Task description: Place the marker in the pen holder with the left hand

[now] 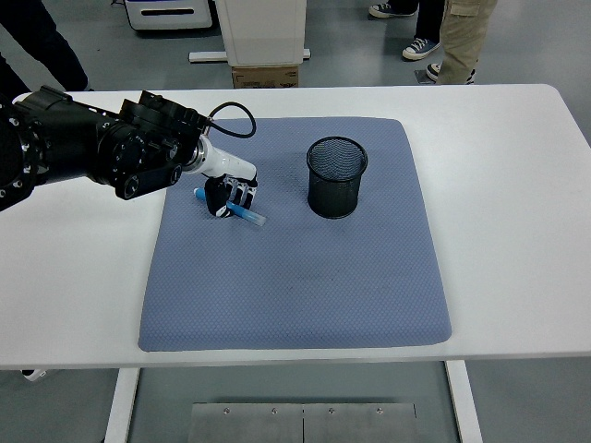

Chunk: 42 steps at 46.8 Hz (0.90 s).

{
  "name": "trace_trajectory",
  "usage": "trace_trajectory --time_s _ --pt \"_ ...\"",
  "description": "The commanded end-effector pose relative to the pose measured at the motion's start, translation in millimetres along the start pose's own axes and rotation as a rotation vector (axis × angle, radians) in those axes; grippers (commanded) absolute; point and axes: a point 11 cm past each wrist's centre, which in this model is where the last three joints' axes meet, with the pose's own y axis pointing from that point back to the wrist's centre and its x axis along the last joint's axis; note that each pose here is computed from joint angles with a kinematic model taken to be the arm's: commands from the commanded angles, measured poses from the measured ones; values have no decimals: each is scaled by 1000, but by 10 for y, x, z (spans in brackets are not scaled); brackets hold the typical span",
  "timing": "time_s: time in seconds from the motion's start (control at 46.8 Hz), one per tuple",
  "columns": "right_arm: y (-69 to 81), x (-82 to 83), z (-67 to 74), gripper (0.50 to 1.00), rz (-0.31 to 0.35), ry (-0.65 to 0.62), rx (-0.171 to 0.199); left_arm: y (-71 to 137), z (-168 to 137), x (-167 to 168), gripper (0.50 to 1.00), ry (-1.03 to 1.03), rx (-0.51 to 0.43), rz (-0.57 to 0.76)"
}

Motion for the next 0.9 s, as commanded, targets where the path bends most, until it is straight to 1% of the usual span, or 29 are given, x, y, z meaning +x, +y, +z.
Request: trace_trajectory --time_s 0.0,0.556,0.748,0.769,0.876 --pt "-1 -1 -9 1000 0 0 1 0 3 3 500 1 -1 1" --pt "0 -2 1 1000 -2 1 0 41 45 145 500 2 -10 35" --pt "0 0 0 1000 0 0 0 37 50 135 500 4 -12 33" --pt "0 0 0 1000 0 0 0 33 50 128 505 5 -13 32" --pt "0 -2 0 1000 -1 0 0 22 51 108 560 8 -14 29"
